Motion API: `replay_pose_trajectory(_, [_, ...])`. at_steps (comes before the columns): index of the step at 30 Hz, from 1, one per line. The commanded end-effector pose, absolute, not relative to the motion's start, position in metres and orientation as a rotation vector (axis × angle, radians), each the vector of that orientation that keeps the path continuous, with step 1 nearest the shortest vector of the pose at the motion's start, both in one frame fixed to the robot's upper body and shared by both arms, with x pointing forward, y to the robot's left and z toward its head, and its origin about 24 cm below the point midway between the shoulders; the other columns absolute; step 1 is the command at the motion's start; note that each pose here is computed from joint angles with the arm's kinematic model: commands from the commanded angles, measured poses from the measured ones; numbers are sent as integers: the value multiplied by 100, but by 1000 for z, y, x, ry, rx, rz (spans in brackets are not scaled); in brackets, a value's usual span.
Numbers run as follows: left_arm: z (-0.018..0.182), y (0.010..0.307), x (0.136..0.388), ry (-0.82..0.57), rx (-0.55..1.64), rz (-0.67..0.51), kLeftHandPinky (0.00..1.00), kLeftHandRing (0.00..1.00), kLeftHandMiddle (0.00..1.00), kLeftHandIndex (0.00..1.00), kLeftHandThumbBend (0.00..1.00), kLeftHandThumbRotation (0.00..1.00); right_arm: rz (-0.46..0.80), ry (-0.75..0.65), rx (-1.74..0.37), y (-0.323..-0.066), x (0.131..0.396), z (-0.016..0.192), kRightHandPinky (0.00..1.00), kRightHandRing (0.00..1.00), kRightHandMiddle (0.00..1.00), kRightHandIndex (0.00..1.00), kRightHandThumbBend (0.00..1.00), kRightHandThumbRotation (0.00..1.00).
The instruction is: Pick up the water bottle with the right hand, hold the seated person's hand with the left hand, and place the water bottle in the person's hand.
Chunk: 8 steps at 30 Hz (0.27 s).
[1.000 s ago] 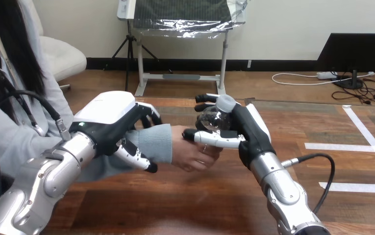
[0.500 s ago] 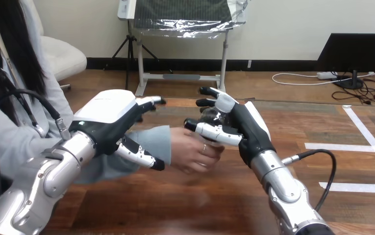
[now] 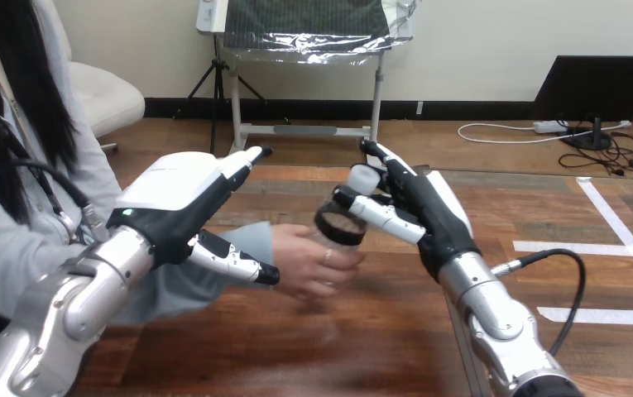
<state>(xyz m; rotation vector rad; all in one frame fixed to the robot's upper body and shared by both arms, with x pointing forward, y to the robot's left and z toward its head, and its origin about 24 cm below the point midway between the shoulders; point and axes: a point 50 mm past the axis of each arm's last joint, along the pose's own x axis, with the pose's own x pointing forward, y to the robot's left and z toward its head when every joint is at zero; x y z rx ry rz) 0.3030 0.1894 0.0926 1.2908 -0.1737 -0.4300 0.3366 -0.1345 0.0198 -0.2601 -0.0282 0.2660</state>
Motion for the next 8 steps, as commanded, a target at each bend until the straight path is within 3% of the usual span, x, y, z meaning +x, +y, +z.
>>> replay_pose_trajectory(1, [112, 194, 303, -268, 1277, -364, 93, 98, 100, 100, 100, 47, 275, -128, -299, -133, 354, 51, 85, 89, 88, 95, 100, 66])
replay_pose_trajectory(8, [109, 197, 300, -295, 1236, -350, 94, 99, 100, 100, 100, 49, 283, -143, -299, -137, 353, 51, 86, 90, 88, 96, 100, 71])
